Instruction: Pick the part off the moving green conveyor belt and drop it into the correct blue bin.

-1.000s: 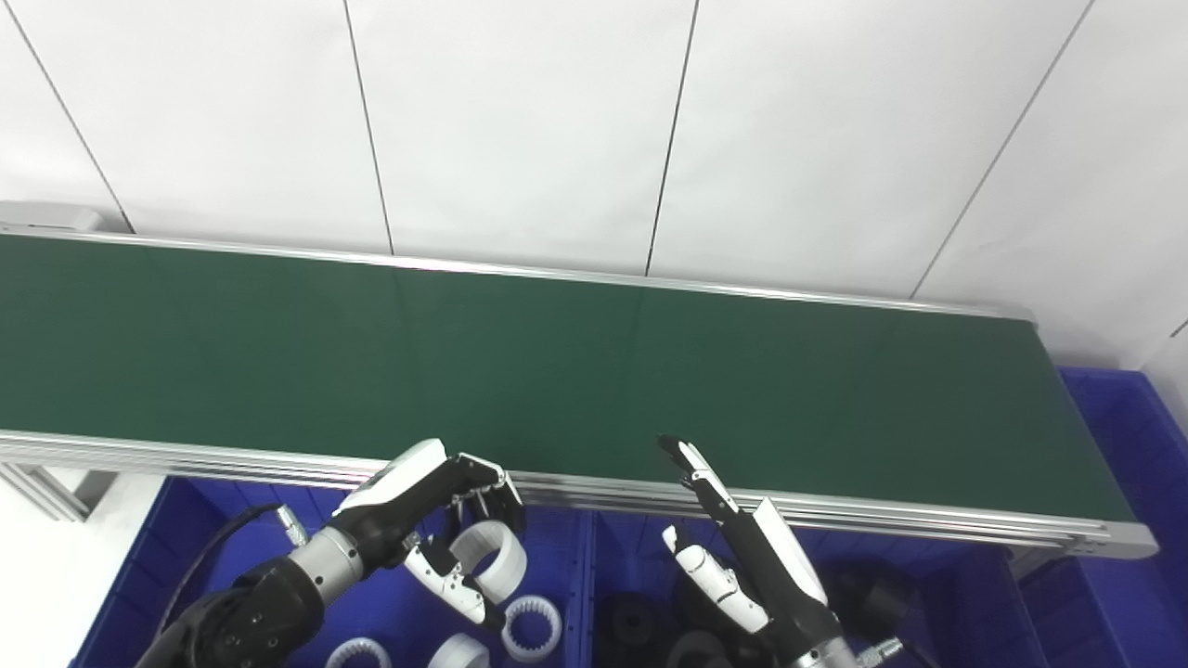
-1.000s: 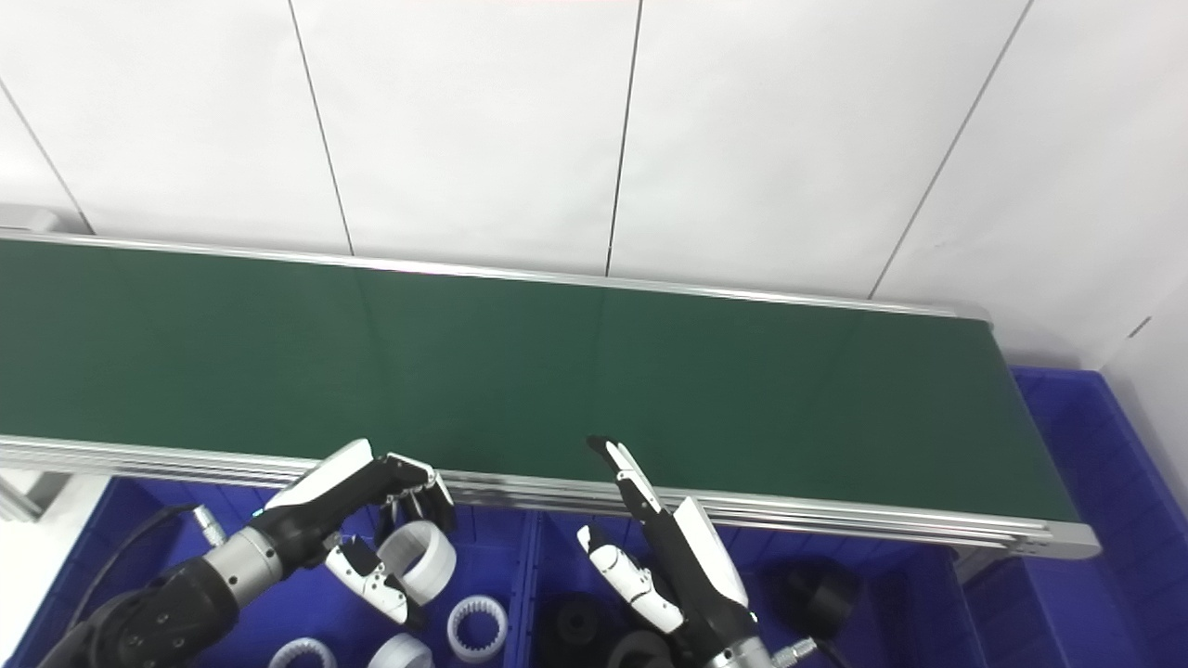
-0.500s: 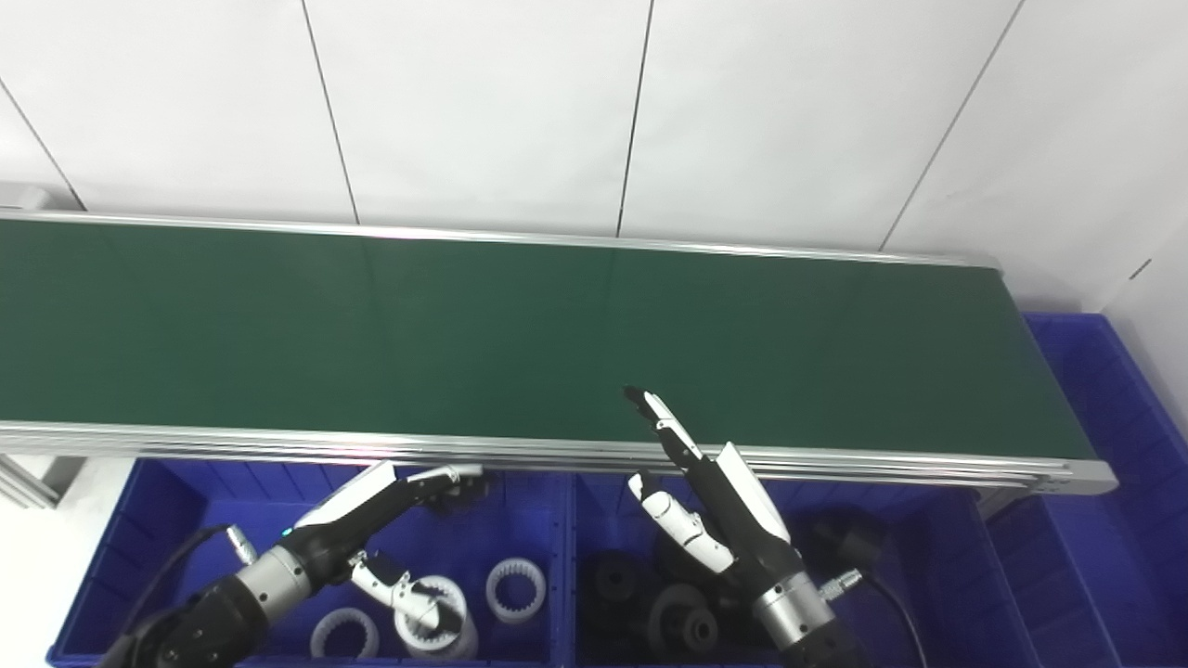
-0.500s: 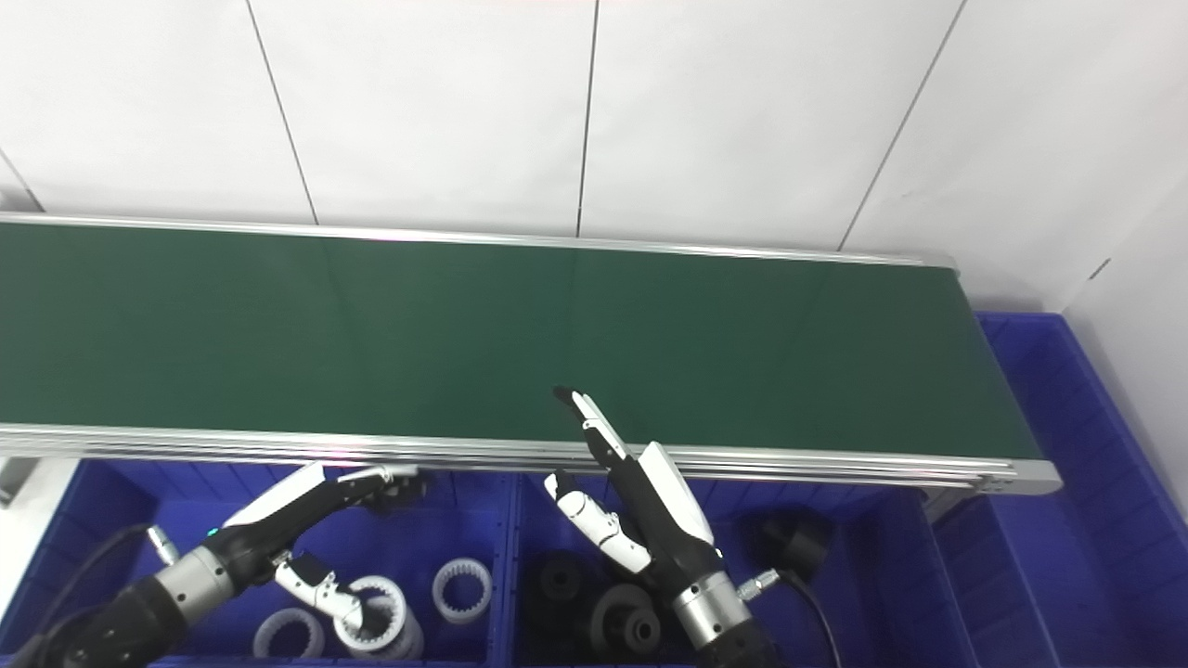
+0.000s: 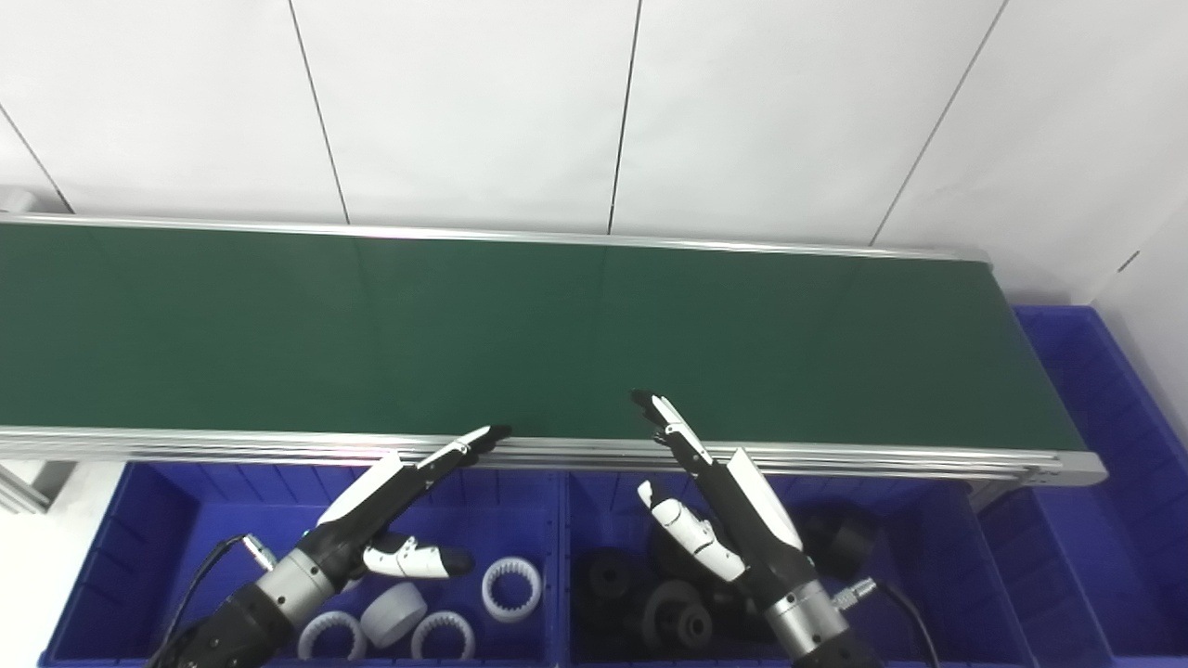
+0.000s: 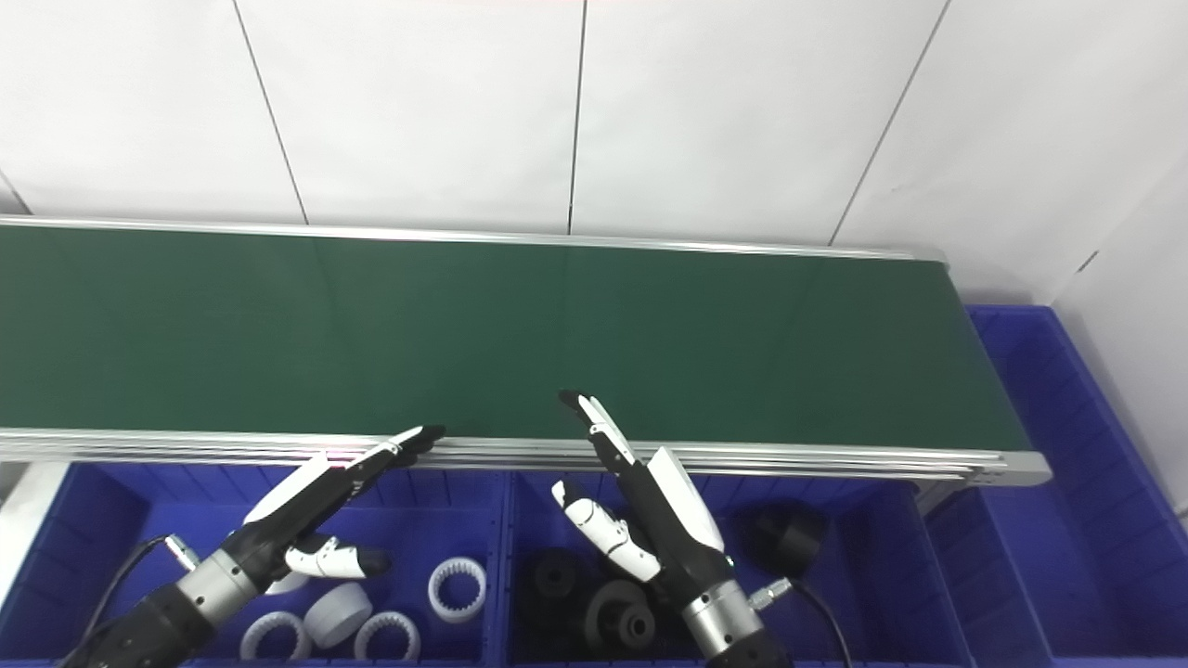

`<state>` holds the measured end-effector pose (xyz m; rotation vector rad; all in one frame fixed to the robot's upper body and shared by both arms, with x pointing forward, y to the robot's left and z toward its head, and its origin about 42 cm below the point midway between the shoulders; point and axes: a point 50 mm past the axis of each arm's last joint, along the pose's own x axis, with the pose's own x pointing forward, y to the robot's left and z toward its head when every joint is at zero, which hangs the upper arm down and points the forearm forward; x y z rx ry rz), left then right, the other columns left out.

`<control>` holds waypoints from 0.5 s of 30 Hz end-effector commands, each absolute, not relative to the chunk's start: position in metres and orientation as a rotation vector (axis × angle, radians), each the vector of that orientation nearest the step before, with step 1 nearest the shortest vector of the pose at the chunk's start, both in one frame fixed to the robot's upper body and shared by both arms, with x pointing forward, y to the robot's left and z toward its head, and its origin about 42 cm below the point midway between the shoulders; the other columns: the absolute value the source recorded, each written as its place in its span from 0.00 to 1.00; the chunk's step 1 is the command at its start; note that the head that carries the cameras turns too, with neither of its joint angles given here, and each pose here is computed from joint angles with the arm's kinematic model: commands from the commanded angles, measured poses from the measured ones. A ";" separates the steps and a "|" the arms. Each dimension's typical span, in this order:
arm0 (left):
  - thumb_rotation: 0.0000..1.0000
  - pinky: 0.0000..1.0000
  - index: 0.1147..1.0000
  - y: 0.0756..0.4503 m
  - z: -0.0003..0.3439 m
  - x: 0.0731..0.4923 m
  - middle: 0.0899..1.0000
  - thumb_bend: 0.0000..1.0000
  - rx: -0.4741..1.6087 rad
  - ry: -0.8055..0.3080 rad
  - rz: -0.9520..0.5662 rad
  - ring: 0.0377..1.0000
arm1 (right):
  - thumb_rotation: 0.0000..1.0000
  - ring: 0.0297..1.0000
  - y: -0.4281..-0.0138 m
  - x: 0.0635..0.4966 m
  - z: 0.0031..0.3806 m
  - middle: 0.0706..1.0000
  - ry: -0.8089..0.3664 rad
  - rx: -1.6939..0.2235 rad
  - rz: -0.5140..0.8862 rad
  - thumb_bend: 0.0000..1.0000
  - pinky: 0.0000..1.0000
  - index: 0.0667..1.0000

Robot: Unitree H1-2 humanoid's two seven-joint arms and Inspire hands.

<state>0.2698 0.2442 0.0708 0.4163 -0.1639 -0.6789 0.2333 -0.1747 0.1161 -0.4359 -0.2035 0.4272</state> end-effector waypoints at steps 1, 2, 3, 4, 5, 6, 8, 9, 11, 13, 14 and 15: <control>0.77 0.92 0.96 0.241 0.088 0.277 0.98 0.60 0.373 -0.259 -0.688 0.96 | 1.00 0.96 -0.173 0.235 0.124 0.99 -0.244 -0.428 0.420 0.39 0.90 0.97; 0.77 0.92 0.96 0.240 0.089 0.277 0.98 0.59 0.356 -0.260 -0.694 0.96 | 1.00 0.96 -0.173 0.234 0.123 0.99 -0.241 -0.429 0.423 0.39 0.90 0.97; 0.79 0.92 0.96 0.240 0.089 0.277 0.98 0.59 0.345 -0.261 -0.698 0.96 | 1.00 0.96 -0.173 0.234 0.122 0.99 -0.238 -0.431 0.424 0.40 0.91 0.97; 0.80 0.92 0.97 0.239 0.089 0.277 0.98 0.58 0.337 -0.262 -0.701 0.96 | 1.00 0.96 -0.172 0.234 0.122 0.99 -0.237 -0.432 0.426 0.40 0.91 0.97; 0.82 0.92 0.97 0.239 0.089 0.278 0.98 0.58 0.331 -0.264 -0.702 0.97 | 1.00 0.96 -0.172 0.234 0.121 0.99 -0.234 -0.433 0.429 0.40 0.91 0.97; 0.83 0.93 0.97 0.238 0.090 0.278 0.98 0.57 0.324 -0.266 -0.703 0.97 | 1.00 0.96 -0.172 0.234 0.120 0.99 -0.234 -0.436 0.432 0.41 0.91 0.97; 0.83 0.93 0.97 0.236 0.091 0.278 0.99 0.54 0.310 -0.272 -0.704 0.97 | 1.00 0.96 -0.172 0.234 0.119 0.99 -0.232 -0.443 0.438 0.41 0.92 0.97; 0.83 0.93 0.97 0.235 0.092 0.277 0.99 0.53 0.303 -0.275 -0.706 0.97 | 1.00 0.96 -0.172 0.234 0.118 0.99 -0.230 -0.445 0.439 0.41 0.92 0.97; 0.82 0.92 0.97 0.232 0.094 0.277 0.99 0.52 0.281 -0.287 -0.705 0.97 | 1.00 0.97 -0.172 0.234 0.116 1.00 -0.224 -0.445 0.442 0.43 0.92 0.97; 0.82 0.92 0.97 0.230 0.096 0.276 0.99 0.50 0.262 -0.297 -0.704 0.97 | 1.00 0.97 -0.171 0.234 0.114 1.00 -0.222 -0.445 0.442 0.43 0.93 0.97; 0.81 0.93 0.97 0.230 0.097 0.276 0.99 0.50 0.245 -0.298 -0.704 0.97 | 1.00 0.97 -0.171 0.233 0.114 1.00 -0.222 -0.445 0.441 0.43 0.93 0.97; 0.79 0.93 0.97 0.229 0.098 0.277 1.00 0.49 0.230 -0.299 -0.705 0.98 | 1.00 0.97 -0.171 0.233 0.114 1.00 -0.222 -0.446 0.441 0.44 0.93 0.97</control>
